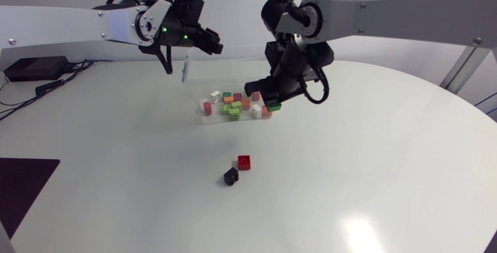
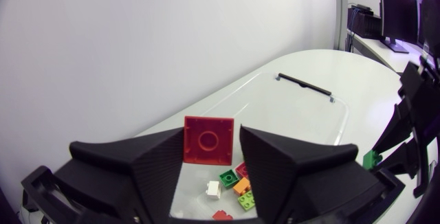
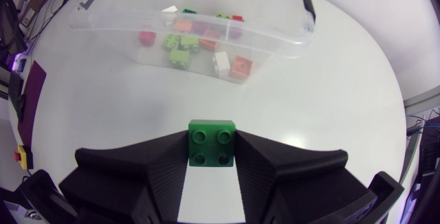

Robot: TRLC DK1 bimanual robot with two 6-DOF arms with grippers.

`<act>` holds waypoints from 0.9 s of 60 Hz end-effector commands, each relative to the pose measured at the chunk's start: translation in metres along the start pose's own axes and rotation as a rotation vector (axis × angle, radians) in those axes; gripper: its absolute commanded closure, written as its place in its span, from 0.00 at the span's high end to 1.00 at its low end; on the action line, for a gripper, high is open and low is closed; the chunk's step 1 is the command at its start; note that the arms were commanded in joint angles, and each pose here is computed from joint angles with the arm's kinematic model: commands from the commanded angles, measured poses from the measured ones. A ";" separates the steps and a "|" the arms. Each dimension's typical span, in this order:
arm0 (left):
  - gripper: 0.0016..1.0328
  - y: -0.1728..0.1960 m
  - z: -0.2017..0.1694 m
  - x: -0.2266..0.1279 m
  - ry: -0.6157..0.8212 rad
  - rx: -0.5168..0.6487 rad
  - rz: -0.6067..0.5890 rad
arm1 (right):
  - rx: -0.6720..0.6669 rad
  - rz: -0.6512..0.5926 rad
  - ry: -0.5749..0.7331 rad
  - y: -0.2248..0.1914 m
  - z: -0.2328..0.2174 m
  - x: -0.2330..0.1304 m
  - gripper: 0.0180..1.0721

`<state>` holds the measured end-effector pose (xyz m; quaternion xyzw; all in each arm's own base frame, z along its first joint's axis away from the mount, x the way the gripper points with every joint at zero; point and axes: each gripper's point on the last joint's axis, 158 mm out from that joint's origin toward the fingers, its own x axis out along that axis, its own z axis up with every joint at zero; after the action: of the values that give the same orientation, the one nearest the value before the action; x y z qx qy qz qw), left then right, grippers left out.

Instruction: Place the duplo bricks in the container

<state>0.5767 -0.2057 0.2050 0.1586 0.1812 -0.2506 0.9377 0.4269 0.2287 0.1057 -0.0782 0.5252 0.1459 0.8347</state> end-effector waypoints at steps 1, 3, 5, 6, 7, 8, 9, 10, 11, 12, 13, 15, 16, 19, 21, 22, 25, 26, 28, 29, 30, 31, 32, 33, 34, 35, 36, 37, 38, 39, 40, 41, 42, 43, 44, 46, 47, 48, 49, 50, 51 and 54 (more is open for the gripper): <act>0.95 -0.001 -0.011 0.013 0.036 -0.030 -0.002 | 0.003 0.007 -0.052 -0.008 0.013 -0.015 0.34; 0.95 -0.002 -0.013 0.011 0.041 -0.023 -0.005 | 0.008 0.015 -0.069 -0.009 0.019 -0.020 0.34; 0.95 -0.001 -0.013 0.007 0.045 -0.019 -0.002 | 0.011 0.015 -0.082 -0.011 0.024 -0.023 0.34; 0.95 -0.001 -0.013 0.004 0.046 -0.016 -0.002 | 0.012 0.016 -0.090 -0.012 0.027 -0.025 0.34; 0.95 -0.001 -0.013 -0.001 0.048 -0.014 -0.001 | 0.015 0.018 -0.102 -0.012 0.031 -0.028 0.34; 0.95 -0.002 -0.013 -0.002 0.048 -0.011 -0.003 | 0.015 0.018 -0.107 -0.013 0.033 -0.029 0.34; 0.95 -0.002 -0.013 -0.006 0.049 -0.004 -0.004 | 0.014 0.021 -0.115 -0.012 0.036 -0.030 0.34; 0.95 -0.003 -0.013 -0.010 0.051 0.007 -0.004 | 0.016 0.021 -0.123 -0.013 0.038 -0.032 0.34; 0.95 -0.004 -0.013 -0.014 0.053 0.013 -0.005 | 0.015 0.022 -0.131 -0.013 0.041 -0.034 0.34; 0.95 -0.005 -0.014 -0.016 0.056 0.017 -0.007 | 0.013 0.023 -0.132 -0.012 0.042 -0.034 0.34; 0.95 -0.007 -0.015 -0.023 0.062 0.035 -0.010 | 0.012 0.026 -0.142 -0.011 0.045 -0.036 0.34; 0.95 -0.009 -0.016 -0.033 0.066 0.056 -0.013 | 0.011 0.029 -0.161 -0.011 0.050 -0.039 0.34; 0.95 -0.012 -0.015 -0.040 0.064 0.069 -0.015 | 0.008 0.030 -0.168 -0.010 0.053 -0.039 0.34; 0.95 -0.019 -0.018 -0.054 0.070 0.100 -0.024 | 0.007 0.031 -0.179 -0.010 0.059 -0.040 0.34; 0.95 -0.022 -0.023 -0.063 0.084 0.116 -0.031 | 0.006 0.035 -0.191 -0.009 0.063 -0.042 0.34; 0.95 -0.024 -0.024 -0.068 0.090 0.122 -0.034 | 0.006 0.036 -0.197 -0.008 0.065 -0.042 0.34; 0.95 -0.029 -0.029 -0.082 0.102 0.138 -0.048 | 0.004 0.039 -0.215 -0.007 0.072 -0.043 0.34; 0.95 -0.032 -0.031 -0.087 0.107 0.144 -0.054 | 0.001 0.039 -0.218 -0.006 0.073 -0.043 0.34; 0.95 -0.035 -0.034 -0.095 0.108 0.159 -0.058 | -0.004 0.043 -0.239 -0.003 0.079 -0.044 0.34; 0.95 -0.038 -0.037 -0.101 0.114 0.170 -0.063 | -0.003 0.044 -0.249 -0.003 0.082 -0.046 0.34; 0.95 -0.040 -0.039 -0.104 0.121 0.175 -0.068 | -0.006 0.047 -0.259 -0.002 0.085 -0.046 0.34; 0.95 -0.044 -0.043 -0.110 0.131 0.191 -0.078 | -0.008 0.049 -0.273 0.000 0.090 -0.047 0.34; 0.95 -0.047 -0.046 -0.113 0.137 0.197 -0.084 | -0.012 0.051 -0.282 0.001 0.092 -0.047 0.34; 0.95 -0.051 -0.049 -0.116 0.143 0.207 -0.091 | -0.016 0.053 -0.294 0.002 0.096 -0.047 0.34; 0.95 -0.054 -0.051 -0.120 0.147 0.216 -0.098 | -0.017 0.054 -0.299 0.003 0.098 -0.047 0.34; 0.95 -0.058 -0.053 -0.122 0.152 0.227 -0.105 | -0.019 0.056 -0.305 0.005 0.100 -0.046 0.34; 0.95 -0.062 -0.059 -0.125 0.165 0.237 -0.117 | -0.021 0.056 -0.308 0.005 0.101 -0.046 0.34; 0.95 -0.065 -0.063 -0.127 0.172 0.246 -0.124 | -0.026 0.057 -0.318 0.006 0.105 -0.046 0.34; 0.95 -0.068 -0.066 -0.129 0.178 0.252 -0.131 | -0.027 0.058 -0.328 0.007 0.107 -0.045 0.34; 0.95 -0.071 -0.070 -0.131 0.184 0.256 -0.137 | -0.029 0.061 -0.337 0.009 0.110 -0.045 0.34; 0.95 -0.075 -0.074 -0.133 0.190 0.264 -0.146 | -0.036 0.066 -0.342 0.012 0.111 -0.043 0.34; 0.95 -0.078 -0.076 -0.135 0.193 0.271 -0.153 | -0.038 0.066 -0.344 0.012 0.112 -0.042 0.34; 0.95 -0.083 -0.083 -0.137 0.209 0.284 -0.168 | -0.043 0.068 -0.358 0.015 0.116 -0.041 0.34; 0.95 -0.090 -0.088 -0.139 0.222 0.293 -0.185 | -0.044 0.070 -0.365 0.017 0.118 -0.040 0.34; 0.95 -0.094 -0.093 -0.140 0.232 0.301 -0.196 | -0.048 0.072 -0.371 0.019 0.120 -0.038 0.34; 0.95 -0.100 -0.104 -0.142 0.252 0.308 -0.214 | -0.058 0.077 -0.386 0.023 0.124 -0.034 0.34; 0.95 -0.104 -0.109 -0.142 0.261 0.310 -0.222 | -0.060 0.080 -0.395 0.026 0.126 -0.033 0.34; 0.95 -0.108 -0.114 -0.143 0.269 0.317 -0.234 | -0.060 0.081 -0.403 0.026 0.128 -0.031 0.34; 0.95 -0.112 -0.118 -0.144 0.274 0.324 -0.243 | -0.062 0.083 -0.409 0.028 0.131 -0.029 0.34; 0.95 -0.116 -0.123 -0.145 0.282 0.332 -0.254 | -0.066 0.085 -0.412 0.030 0.132 -0.026 0.34; 0.95 -0.118 -0.126 -0.146 0.287 0.334 -0.258 | -0.071 0.086 -0.412 0.031 0.133 -0.024 0.34; 0.95 -0.123 -0.135 -0.147 0.303 0.333 -0.275 | -0.083 0.087 -0.415 0.036 0.136 -0.017 0.34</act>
<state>0.3718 -0.1943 0.1330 0.3080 0.2892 -0.3625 0.8307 0.5168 0.2860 0.1923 -0.0467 0.3417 0.2072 0.9155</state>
